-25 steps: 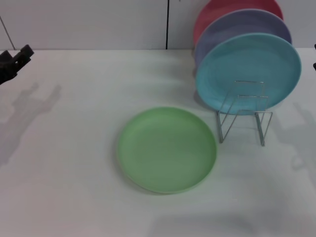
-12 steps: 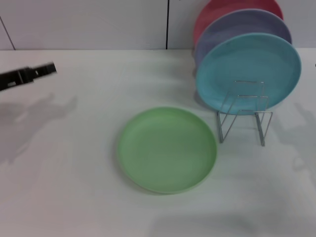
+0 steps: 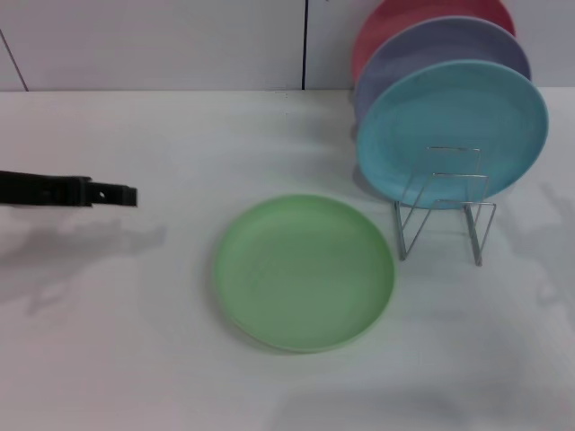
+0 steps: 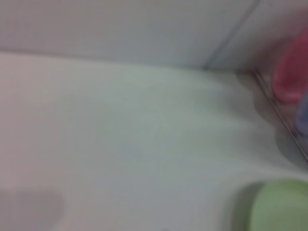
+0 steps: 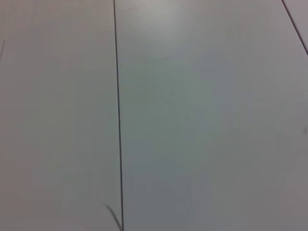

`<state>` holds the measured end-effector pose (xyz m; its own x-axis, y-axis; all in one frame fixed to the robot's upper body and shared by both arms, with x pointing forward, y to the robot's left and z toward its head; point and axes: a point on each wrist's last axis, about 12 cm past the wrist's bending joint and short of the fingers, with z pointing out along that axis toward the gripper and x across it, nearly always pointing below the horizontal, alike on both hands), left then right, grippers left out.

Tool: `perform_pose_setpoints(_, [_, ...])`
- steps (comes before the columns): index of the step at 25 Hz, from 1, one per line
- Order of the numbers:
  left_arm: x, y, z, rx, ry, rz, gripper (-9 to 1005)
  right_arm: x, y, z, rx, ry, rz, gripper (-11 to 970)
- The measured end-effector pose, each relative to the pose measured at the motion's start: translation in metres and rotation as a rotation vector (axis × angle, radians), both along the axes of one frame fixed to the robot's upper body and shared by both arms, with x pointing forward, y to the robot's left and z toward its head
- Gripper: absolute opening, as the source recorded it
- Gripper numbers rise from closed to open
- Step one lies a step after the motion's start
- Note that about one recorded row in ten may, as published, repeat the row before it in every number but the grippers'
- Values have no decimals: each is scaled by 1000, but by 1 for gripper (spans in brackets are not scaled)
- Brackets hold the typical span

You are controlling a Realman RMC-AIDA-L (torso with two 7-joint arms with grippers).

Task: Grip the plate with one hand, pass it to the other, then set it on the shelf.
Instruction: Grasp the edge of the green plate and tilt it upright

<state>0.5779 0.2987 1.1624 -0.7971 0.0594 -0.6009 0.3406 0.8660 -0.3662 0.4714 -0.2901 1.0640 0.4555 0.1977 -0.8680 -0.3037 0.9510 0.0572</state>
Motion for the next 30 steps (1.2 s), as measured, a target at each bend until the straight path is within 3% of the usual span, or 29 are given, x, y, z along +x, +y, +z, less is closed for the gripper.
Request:
perform_pose_setpoints(13, [-1, -59, -5, 133, 177, -107, 757, 5, -6, 3, -41, -21, -59, 713])
perform_pose_setpoints(30, [4, -96, -7, 104, 253, -73, 757, 15, -9, 6, -119, -44, -101, 712])
